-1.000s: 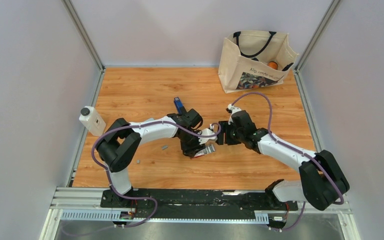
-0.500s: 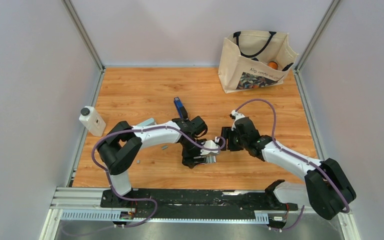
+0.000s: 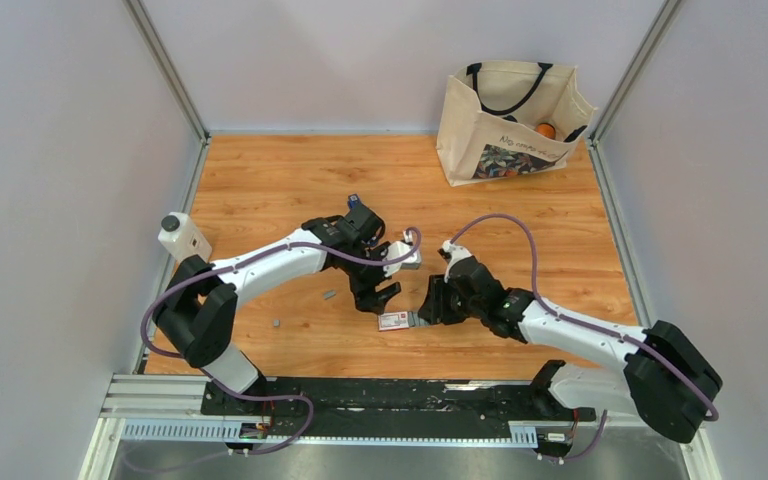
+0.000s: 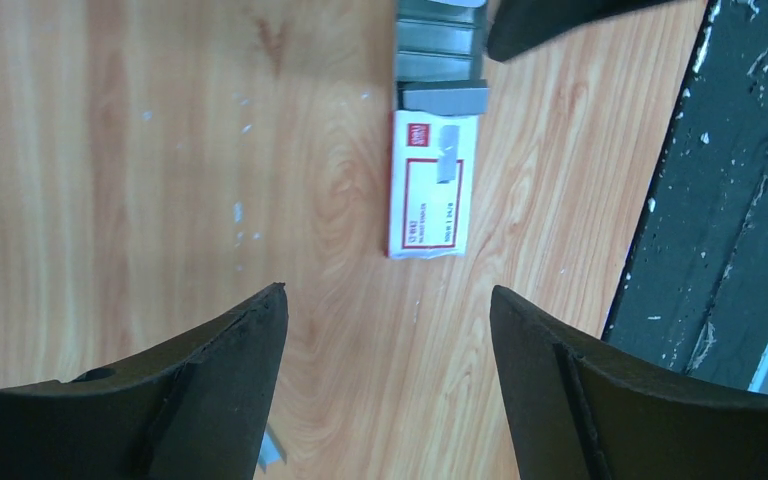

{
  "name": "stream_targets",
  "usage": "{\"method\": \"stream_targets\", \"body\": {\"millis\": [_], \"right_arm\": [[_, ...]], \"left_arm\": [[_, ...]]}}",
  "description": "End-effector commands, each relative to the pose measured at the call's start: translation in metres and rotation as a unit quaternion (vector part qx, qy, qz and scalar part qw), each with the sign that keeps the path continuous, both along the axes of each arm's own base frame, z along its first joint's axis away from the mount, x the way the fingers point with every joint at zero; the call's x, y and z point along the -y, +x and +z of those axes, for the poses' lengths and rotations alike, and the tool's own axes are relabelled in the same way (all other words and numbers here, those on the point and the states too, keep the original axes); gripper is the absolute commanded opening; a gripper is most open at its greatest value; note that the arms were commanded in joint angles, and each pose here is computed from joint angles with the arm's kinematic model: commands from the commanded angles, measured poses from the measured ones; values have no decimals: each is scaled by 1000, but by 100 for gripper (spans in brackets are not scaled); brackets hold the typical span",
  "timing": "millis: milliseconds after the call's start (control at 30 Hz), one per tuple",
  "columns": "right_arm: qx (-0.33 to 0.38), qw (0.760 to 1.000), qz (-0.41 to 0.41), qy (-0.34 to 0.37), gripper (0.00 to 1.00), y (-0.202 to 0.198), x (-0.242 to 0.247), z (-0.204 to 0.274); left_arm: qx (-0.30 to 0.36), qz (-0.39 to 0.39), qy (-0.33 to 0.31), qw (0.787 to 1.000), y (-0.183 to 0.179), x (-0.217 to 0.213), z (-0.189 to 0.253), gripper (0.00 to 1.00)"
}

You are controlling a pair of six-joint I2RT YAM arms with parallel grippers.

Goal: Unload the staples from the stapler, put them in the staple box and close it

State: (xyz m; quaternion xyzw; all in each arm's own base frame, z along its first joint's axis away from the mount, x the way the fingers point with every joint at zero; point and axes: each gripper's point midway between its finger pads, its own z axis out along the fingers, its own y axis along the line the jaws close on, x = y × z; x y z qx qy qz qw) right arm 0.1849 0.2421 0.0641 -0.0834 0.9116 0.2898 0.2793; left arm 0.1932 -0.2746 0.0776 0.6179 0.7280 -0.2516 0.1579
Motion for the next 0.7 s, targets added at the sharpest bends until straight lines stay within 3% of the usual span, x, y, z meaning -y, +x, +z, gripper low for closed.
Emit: {"method": "stream_targets", "body": {"millis": [0, 200, 667], "right_arm": [[2, 1000, 6, 21, 36, -2, -24, 11], [-12, 998, 37, 40, 15, -17, -37, 14], [-35, 997, 57, 29, 12, -26, -56, -10]], "left_arm": [[-12, 33, -48, 998, 4, 1, 24, 82], [-7, 44, -44, 998, 5, -10, 19, 81], [-15, 51, -30, 998, 9, -10, 5, 80]]}}
